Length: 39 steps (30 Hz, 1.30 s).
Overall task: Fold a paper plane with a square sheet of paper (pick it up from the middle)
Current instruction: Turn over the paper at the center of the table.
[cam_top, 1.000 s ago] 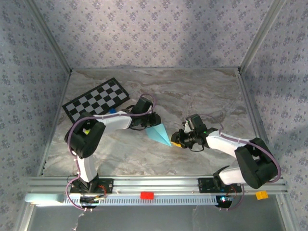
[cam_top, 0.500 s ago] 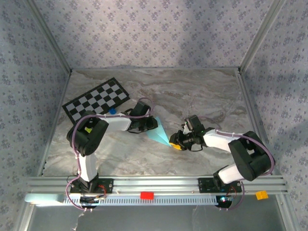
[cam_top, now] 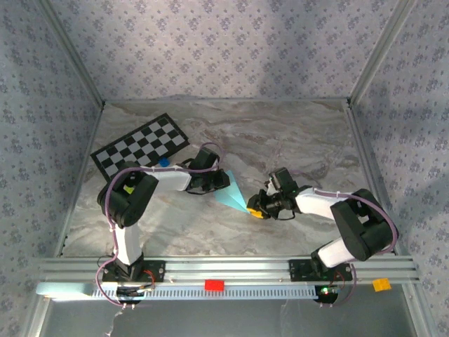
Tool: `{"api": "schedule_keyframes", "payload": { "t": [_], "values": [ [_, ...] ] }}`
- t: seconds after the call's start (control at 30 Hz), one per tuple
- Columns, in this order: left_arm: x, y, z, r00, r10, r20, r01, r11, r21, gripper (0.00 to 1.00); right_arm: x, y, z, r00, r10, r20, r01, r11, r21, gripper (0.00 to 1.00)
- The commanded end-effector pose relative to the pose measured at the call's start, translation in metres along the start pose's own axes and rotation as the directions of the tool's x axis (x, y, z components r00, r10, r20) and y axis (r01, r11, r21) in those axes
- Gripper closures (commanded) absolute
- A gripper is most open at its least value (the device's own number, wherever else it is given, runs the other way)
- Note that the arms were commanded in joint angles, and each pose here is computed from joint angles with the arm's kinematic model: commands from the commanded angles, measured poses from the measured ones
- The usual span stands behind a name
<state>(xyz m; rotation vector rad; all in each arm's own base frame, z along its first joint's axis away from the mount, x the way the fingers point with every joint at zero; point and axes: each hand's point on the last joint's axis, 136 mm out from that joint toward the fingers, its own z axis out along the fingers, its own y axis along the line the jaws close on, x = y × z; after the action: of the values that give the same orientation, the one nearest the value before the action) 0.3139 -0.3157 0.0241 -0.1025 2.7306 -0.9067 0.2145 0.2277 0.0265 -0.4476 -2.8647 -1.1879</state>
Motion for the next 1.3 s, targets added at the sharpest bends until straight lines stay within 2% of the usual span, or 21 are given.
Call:
{"api": "schedule_keyframes", "payload": {
  "t": [0.0, 0.17, 0.3, 0.57, 0.73, 0.97, 1.07, 1.27],
  "values": [
    [0.017, 0.028, 0.008, 0.997, -0.049, -0.055, 0.045, 0.996, -0.08, 0.82, 0.002, 0.018, 0.002, 0.999, -0.045, -0.017, 0.044, 0.998, -0.047, 0.71],
    [0.015, 0.026, 0.009, 0.997, -0.061, -0.052, 0.057, 0.996, -0.071, 0.83, 0.003, 0.012, 0.003, 0.999, -0.05, -0.021, 0.049, 0.998, -0.037, 0.71],
    [0.014, 0.026, 0.008, 0.996, -0.069, -0.05, 0.065, 0.995, -0.074, 0.83, 0.003, 0.01, 0.003, 0.999, -0.045, -0.022, 0.044, 0.998, -0.041, 0.67],
    [0.013, 0.027, 0.008, 0.993, -0.105, -0.054, 0.101, 0.993, -0.067, 0.84, 0.019, -0.008, 0.007, 0.996, -0.018, -0.086, 0.018, 1.0, -0.001, 0.66],
    [0.016, 0.03, 0.01, 0.99, -0.123, -0.066, 0.119, 0.991, -0.064, 0.85, 0.018, 0.005, 0.007, 0.993, -0.066, -0.095, 0.061, 0.997, -0.056, 0.68],
    [0.014, 0.028, 0.01, 0.988, -0.138, -0.065, 0.135, 0.99, -0.041, 0.85, 0.0, 0.032, 0.003, 0.993, -0.112, -0.031, 0.106, 0.98, -0.166, 0.69],
    [0.014, 0.028, 0.008, 0.989, -0.138, -0.059, 0.135, 0.99, -0.041, 0.85, -0.006, 0.036, 0.003, 0.993, -0.119, -0.017, 0.114, 0.978, -0.175, 0.69],
    [0.01, 0.023, 0.006, 0.989, -0.139, -0.049, 0.138, 0.99, -0.027, 0.85, -0.008, 0.052, 0.008, 0.986, -0.157, -0.049, 0.141, 0.963, -0.231, 0.7]
  ]
}}
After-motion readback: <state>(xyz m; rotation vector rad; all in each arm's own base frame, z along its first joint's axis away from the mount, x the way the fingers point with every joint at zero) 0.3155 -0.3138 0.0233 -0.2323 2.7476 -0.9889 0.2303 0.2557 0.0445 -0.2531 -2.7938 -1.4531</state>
